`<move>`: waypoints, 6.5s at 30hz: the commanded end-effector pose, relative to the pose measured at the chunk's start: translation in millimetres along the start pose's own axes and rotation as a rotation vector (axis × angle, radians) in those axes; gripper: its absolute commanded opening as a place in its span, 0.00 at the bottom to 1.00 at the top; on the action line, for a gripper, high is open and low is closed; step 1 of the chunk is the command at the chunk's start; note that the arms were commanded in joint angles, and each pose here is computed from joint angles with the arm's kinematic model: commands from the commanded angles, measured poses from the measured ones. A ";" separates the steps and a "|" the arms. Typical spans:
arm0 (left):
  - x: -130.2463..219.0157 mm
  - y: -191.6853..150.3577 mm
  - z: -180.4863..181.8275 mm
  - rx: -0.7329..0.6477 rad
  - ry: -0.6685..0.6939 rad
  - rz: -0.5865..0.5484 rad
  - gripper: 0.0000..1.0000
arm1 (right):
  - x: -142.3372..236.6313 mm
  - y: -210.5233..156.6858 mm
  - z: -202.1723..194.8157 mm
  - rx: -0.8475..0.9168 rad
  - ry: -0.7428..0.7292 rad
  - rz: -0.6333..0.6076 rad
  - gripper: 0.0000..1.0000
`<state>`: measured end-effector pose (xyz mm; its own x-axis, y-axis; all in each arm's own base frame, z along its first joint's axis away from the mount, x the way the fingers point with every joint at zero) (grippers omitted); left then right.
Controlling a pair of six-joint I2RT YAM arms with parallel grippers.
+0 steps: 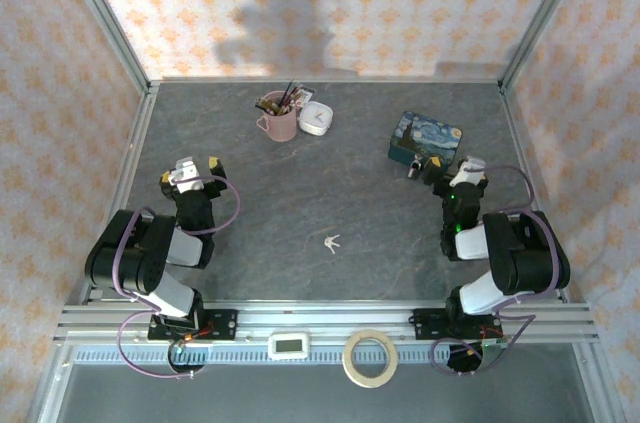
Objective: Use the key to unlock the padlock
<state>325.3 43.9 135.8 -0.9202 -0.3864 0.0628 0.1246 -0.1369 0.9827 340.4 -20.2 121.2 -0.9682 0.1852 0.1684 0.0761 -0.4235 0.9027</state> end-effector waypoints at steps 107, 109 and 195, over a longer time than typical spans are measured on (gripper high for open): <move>59.9 83.8 -157.7 0.650 -0.608 0.235 0.99 | 132.2 -153.1 252.1 0.225 0.466 1.056 0.75; 60.9 82.0 -157.5 0.659 -0.607 0.239 0.99 | 121.5 -157.5 259.5 0.254 0.465 1.021 0.75; 83.6 91.1 -127.6 0.682 -0.565 0.200 0.99 | 165.2 -199.6 225.8 0.453 0.187 1.027 0.01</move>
<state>308.1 -115.4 201.3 -0.9722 0.1750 0.1558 0.2262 0.5277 0.8188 211.8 289.4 51.8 -0.3859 -0.1847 0.9039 0.9173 0.0279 0.3973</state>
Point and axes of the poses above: each hand's point on the last joint's axis, 136 mm out from that joint toward the fingers, its own x axis back along the fingers, its own z axis along the line the jaws close on, y = z × x, the point moved 3 cm from there along x, back along the fingers, and after that the axes turned 14 degrees about -x, right-handed, at the moved point
